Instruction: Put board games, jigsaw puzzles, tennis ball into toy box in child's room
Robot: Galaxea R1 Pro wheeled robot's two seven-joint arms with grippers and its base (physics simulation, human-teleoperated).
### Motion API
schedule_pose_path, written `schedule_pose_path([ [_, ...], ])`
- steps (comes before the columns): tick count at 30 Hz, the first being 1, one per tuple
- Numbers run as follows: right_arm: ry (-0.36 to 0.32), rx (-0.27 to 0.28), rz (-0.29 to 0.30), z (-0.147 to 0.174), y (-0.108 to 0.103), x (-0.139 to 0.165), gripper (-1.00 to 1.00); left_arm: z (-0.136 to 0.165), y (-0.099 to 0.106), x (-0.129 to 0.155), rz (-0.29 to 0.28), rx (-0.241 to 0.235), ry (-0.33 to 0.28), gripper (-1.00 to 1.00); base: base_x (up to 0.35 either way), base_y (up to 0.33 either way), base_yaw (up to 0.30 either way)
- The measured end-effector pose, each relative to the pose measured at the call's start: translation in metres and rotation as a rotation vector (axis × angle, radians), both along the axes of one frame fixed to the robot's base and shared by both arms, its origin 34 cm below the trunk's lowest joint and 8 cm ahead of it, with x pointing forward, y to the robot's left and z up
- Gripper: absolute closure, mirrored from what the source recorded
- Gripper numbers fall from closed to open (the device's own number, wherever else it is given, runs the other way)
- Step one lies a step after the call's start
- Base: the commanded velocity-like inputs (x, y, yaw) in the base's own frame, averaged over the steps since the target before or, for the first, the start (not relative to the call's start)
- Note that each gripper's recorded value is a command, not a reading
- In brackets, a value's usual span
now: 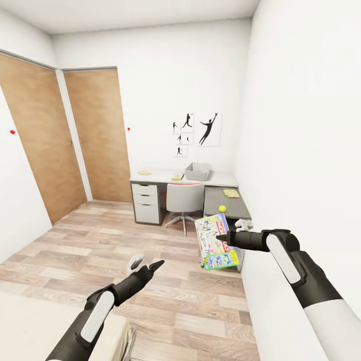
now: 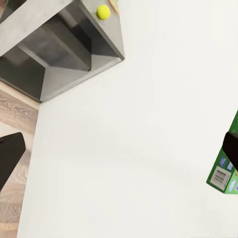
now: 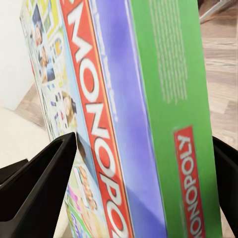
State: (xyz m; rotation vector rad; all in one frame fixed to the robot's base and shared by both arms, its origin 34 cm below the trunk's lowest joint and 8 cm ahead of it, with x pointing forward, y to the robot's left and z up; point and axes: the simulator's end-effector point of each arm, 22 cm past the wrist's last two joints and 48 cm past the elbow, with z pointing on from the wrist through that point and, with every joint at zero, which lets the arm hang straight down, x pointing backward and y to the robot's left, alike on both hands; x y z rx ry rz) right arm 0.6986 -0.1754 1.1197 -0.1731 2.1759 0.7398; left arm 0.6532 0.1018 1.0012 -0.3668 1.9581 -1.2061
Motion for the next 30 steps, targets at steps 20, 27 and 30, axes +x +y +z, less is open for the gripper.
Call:
schedule_pose_path([
  [20,-0.001,-0.022,-0.027,-0.0012,-0.0059,0.0031,1.00,-0.0002,-0.0015,-0.0001,-0.002,-0.001,0.000,-1.00,0.257,0.000,-0.124],
  [27,-0.001,-0.023,-0.027,-0.0012,-0.0059,0.0032,1.00,-0.0001,-0.0015,-0.0001,-0.002,-0.002,0.000,-1.00,0.033,0.000,-0.053],
  [30,-0.001,-0.023,-0.026,-0.0012,-0.0059,0.0031,1.00,0.0001,-0.0014,-0.0001,-0.002,-0.003,0.000,-1.00,0.013,0.000,-0.020],
])
